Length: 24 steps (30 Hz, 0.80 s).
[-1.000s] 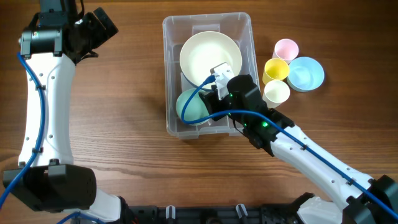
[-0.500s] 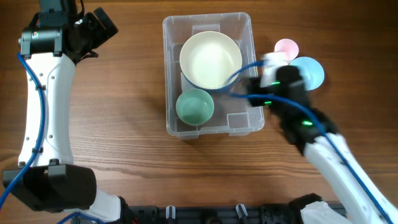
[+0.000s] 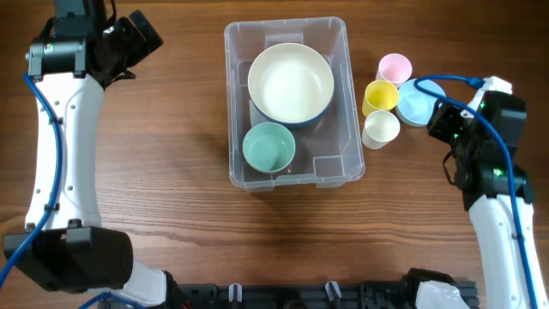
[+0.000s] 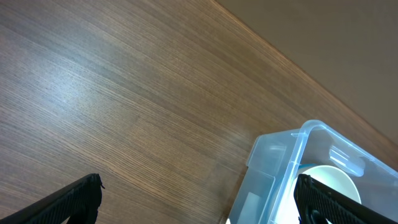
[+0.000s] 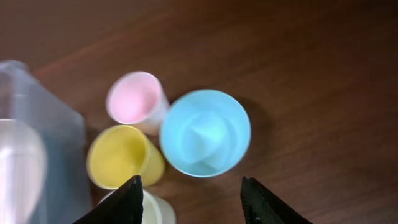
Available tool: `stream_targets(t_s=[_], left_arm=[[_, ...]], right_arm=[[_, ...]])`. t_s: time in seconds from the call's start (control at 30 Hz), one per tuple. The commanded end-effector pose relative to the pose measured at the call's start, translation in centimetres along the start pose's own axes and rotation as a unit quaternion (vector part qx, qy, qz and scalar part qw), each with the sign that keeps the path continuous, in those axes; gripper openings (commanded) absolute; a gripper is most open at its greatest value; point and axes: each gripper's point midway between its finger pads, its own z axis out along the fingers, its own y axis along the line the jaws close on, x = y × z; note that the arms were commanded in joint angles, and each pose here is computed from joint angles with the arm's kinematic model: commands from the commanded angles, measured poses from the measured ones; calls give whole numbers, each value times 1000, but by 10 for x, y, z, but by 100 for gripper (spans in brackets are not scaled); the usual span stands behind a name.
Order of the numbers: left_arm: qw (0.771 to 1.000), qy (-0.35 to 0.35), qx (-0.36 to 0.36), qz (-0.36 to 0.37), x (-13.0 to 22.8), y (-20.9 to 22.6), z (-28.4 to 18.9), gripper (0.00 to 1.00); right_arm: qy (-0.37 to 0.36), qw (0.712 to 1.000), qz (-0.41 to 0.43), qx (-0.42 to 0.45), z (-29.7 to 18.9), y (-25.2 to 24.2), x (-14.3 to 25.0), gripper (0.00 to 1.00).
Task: Pack container
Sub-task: 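Move the right gripper to the light blue bowl rim and grasp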
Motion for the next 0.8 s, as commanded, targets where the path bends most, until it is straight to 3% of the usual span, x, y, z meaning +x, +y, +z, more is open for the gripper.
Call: stream_targets(t_s=[0.0,0.27,0.47,0.6,0.77], left_arm=[[1000,-12,12,-6,-6,-3,-12,100],[1000,-12,12,-6,-6,-3,-12,100],[1000,-12,12,-6,-6,-3,-12,100],[1000,-12,12,-6,-6,-3,-12,100],[1000,-12,12,-6,-6,-3,-12,100]], right_arm=[[25,999,12,23,20,-14,6,52],[89,995,7,54,60,-28,40,60],[83,991,11,106,65,-49,39,64],[73,986,63,133,62,-70,35,65],[74,987,90,109,65,-76,32,64]])
